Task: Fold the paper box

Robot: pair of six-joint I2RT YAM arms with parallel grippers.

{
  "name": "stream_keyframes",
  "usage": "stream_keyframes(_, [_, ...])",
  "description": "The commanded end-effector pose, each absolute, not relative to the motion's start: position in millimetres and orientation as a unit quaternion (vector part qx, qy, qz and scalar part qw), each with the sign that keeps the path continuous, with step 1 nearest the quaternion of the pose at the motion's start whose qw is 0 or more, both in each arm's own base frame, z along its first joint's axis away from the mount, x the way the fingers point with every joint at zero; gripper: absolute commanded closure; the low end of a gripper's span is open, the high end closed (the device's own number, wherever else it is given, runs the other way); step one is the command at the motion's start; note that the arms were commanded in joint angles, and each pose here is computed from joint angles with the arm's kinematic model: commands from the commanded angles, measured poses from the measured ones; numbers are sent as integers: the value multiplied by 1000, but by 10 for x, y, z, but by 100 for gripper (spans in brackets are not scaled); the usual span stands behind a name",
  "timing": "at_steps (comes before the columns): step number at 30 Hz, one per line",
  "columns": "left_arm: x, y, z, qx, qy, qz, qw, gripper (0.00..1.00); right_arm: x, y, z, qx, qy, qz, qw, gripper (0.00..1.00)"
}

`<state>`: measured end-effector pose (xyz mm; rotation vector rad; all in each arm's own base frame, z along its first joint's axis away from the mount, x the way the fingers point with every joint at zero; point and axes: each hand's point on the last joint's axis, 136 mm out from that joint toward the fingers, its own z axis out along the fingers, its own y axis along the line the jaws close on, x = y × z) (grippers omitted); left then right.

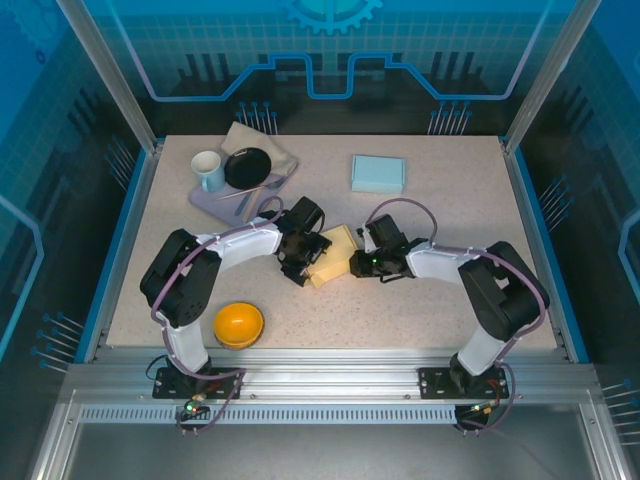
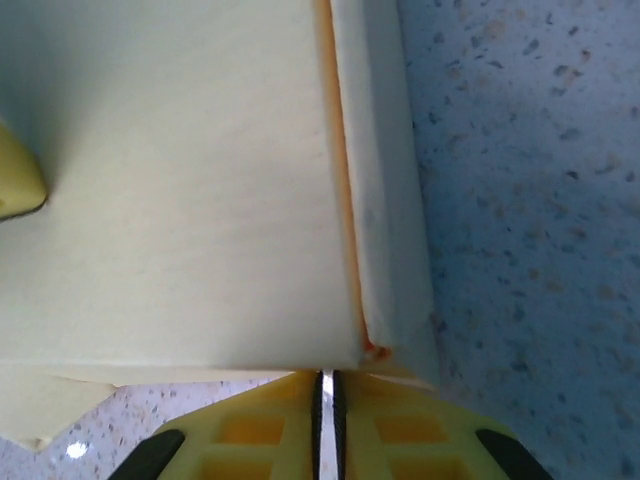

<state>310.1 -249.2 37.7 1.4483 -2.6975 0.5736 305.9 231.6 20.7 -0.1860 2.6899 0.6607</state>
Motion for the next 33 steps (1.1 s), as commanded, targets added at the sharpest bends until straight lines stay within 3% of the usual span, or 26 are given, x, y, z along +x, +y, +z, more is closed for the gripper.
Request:
stream_keyframes(1, [2627,-2342,-5,464,-877,101,71,14,3340,2376,212,-49,944,251,209,86])
stream_keyframes(7, [2654,-2297,185,437,-892,99,53,11,3477,2072,156,-16,945,253,205,86])
stream_keyframes(16, [2731,-2169,492,404,-911,87,11,8,3427,1991,281,-53,949,234,203,81])
stream_keyframes(27, [3059,-2015,1038,337,-934,100,-71,7,2900,2073,668,-196,939,151,238,66])
stream_keyframes(33, [3385,-1963,991,245,-958,123,-86,8,2629,2310,842,-252,921,153,256,64])
